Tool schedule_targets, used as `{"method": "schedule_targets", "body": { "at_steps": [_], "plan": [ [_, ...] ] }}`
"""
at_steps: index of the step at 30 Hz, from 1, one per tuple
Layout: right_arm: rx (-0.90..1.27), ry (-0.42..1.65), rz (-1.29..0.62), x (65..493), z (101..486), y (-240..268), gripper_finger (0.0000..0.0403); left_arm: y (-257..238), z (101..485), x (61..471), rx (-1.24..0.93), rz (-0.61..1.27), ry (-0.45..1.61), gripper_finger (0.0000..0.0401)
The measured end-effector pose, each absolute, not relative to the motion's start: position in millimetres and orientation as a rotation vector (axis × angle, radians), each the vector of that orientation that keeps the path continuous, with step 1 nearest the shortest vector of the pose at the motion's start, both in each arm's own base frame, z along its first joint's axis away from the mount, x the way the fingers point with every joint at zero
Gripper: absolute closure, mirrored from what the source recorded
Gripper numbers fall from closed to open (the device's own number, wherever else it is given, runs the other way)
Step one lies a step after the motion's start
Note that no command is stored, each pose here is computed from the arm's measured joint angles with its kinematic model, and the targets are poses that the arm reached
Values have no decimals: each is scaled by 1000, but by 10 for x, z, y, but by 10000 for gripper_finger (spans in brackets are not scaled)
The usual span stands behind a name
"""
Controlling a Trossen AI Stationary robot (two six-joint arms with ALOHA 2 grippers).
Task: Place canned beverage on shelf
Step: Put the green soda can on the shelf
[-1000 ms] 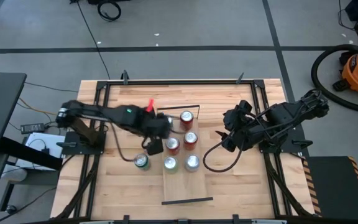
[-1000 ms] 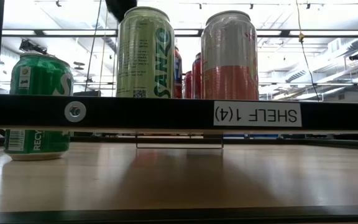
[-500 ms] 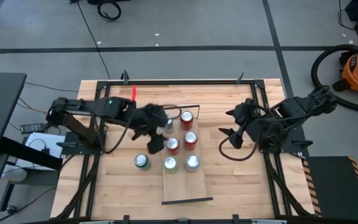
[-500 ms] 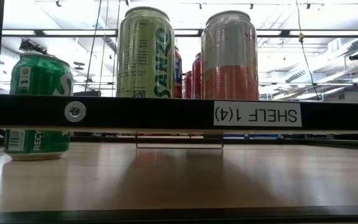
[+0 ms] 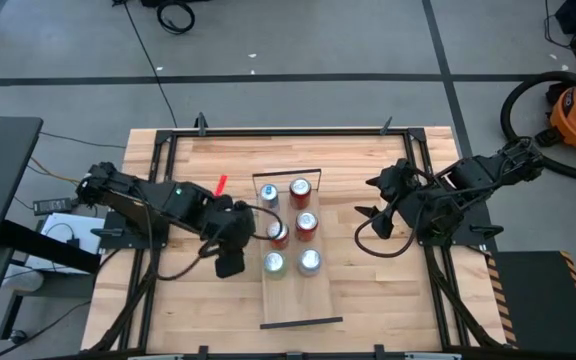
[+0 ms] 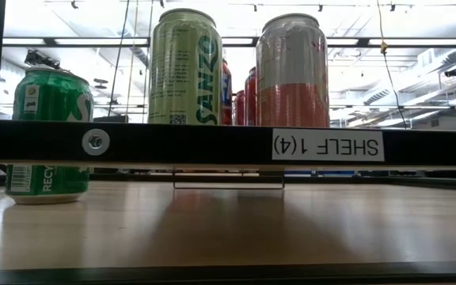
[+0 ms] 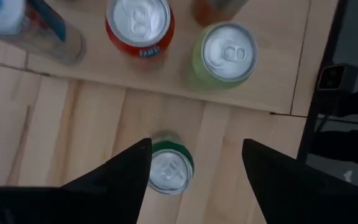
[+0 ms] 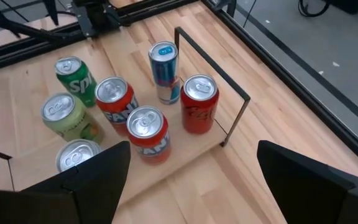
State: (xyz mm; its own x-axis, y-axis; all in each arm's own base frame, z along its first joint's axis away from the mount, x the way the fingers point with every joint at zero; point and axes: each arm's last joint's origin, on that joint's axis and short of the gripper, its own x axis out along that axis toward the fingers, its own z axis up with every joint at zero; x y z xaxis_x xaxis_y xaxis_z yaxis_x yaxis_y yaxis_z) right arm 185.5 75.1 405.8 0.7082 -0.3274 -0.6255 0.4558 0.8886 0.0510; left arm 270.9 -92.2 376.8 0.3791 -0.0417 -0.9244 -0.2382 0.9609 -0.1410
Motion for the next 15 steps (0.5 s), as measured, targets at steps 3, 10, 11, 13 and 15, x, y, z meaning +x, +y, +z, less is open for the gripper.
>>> {"method": "schedule_targets", "body": {
  "at_steps": [3,10,11,13,15],
  "plan": [
    [196,639,-446,1858,4065,748,41,-980,3709,2717,-253,138,1219,133],
    [190,638,-448,1860,4064,748,41,-1038,3493,2818,-155,169,1347,88],
    [191,638,-449,1860,4064,748,41,-1047,3456,2842,-142,171,1364,80],
    [192,637,-450,1860,4064,748,41,-1072,3395,2898,-119,159,1377,64],
    [193,637,-450,1860,4064,748,41,-1105,3342,2933,-80,128,1395,50]
  ]
}}
